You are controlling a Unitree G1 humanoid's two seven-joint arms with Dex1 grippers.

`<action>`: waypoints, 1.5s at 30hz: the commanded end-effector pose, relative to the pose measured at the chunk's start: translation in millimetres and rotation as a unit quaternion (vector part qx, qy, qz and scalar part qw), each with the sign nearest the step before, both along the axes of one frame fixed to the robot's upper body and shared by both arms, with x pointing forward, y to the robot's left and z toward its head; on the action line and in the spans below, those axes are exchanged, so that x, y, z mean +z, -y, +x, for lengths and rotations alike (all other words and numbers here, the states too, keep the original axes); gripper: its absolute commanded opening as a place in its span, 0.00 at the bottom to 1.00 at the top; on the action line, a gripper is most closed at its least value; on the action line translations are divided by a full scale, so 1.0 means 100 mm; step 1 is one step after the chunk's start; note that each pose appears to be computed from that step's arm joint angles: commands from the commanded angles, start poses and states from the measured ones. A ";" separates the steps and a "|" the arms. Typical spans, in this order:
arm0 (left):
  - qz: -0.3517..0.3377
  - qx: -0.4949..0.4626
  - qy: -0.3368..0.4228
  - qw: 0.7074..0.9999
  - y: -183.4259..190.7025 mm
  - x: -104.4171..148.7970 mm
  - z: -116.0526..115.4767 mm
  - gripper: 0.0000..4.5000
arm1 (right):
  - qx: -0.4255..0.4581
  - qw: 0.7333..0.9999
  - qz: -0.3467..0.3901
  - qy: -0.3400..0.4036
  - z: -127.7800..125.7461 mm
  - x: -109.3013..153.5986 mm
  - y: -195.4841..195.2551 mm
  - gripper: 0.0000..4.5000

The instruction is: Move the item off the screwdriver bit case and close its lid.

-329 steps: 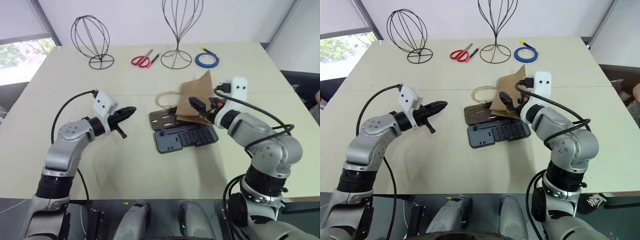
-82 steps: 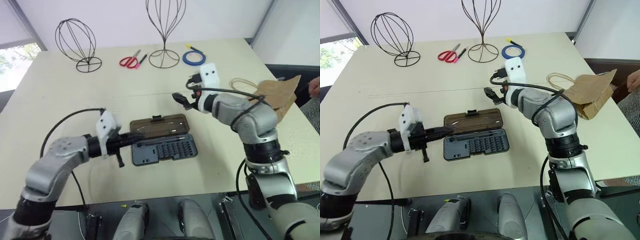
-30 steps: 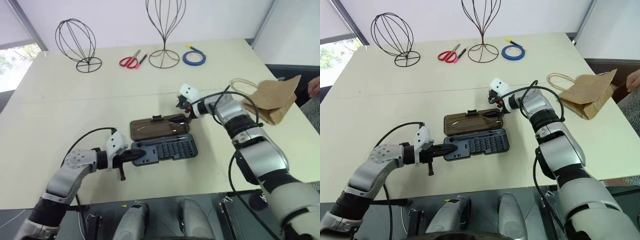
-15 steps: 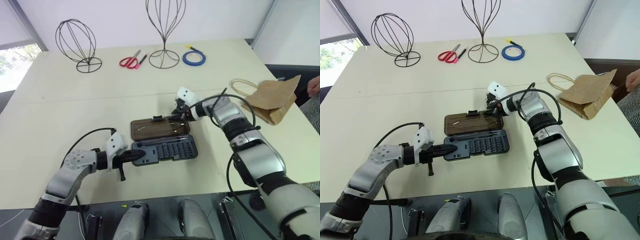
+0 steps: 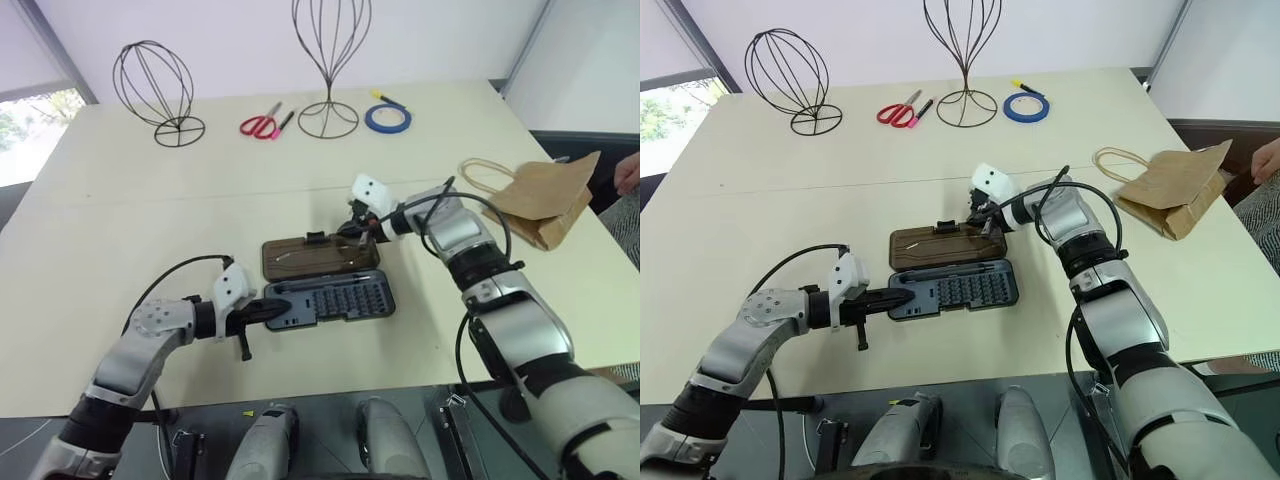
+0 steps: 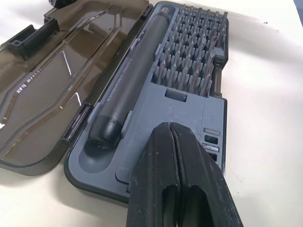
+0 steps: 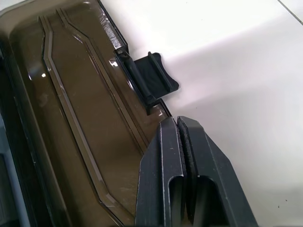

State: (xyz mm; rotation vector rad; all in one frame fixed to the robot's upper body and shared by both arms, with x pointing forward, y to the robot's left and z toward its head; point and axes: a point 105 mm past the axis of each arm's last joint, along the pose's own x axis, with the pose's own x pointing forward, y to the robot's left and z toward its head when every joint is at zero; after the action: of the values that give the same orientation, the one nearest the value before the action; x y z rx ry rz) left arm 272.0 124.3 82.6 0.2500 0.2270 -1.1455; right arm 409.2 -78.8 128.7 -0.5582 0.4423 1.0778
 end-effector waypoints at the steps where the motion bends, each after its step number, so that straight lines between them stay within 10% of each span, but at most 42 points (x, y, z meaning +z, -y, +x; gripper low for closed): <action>1: 0.022 0.014 -0.025 0.999 -0.05 -0.16 0.00 0.00 | 0.010 1.000 -0.014 -0.013 -0.03 -0.10 -0.02 0.01; 6: 0.023 0.015 -0.023 0.999 -0.05 -0.16 0.01 0.00 | 0.008 0.999 -0.031 -0.002 0.01 -0.09 0.01 0.01; 12: 0.021 0.017 -0.020 0.999 -0.03 -0.16 0.02 0.00 | 0.018 0.998 -0.066 0.011 0.06 -0.08 0.04 0.51; 30: 0.013 0.031 -0.006 0.999 0.04 -0.15 0.01 0.00 | 0.058 0.987 -0.152 -0.017 0.08 -0.16 0.14 0.51; 36: 0.011 0.037 -0.004 0.999 0.05 -0.15 0.01 0.00 | 0.056 0.987 -0.146 -0.024 0.07 -0.21 0.14 0.01; 45: 0.014 0.041 -0.003 0.999 0.00 -0.14 0.03 0.00 | 0.070 0.985 -0.157 -0.014 0.06 -0.23 0.14 0.01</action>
State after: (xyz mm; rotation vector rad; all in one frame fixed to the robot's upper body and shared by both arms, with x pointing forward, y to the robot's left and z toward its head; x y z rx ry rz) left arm 276.3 120.1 77.6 0.2548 0.2127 -1.0702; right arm 419.0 -85.9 121.8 -0.8689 0.5560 1.1627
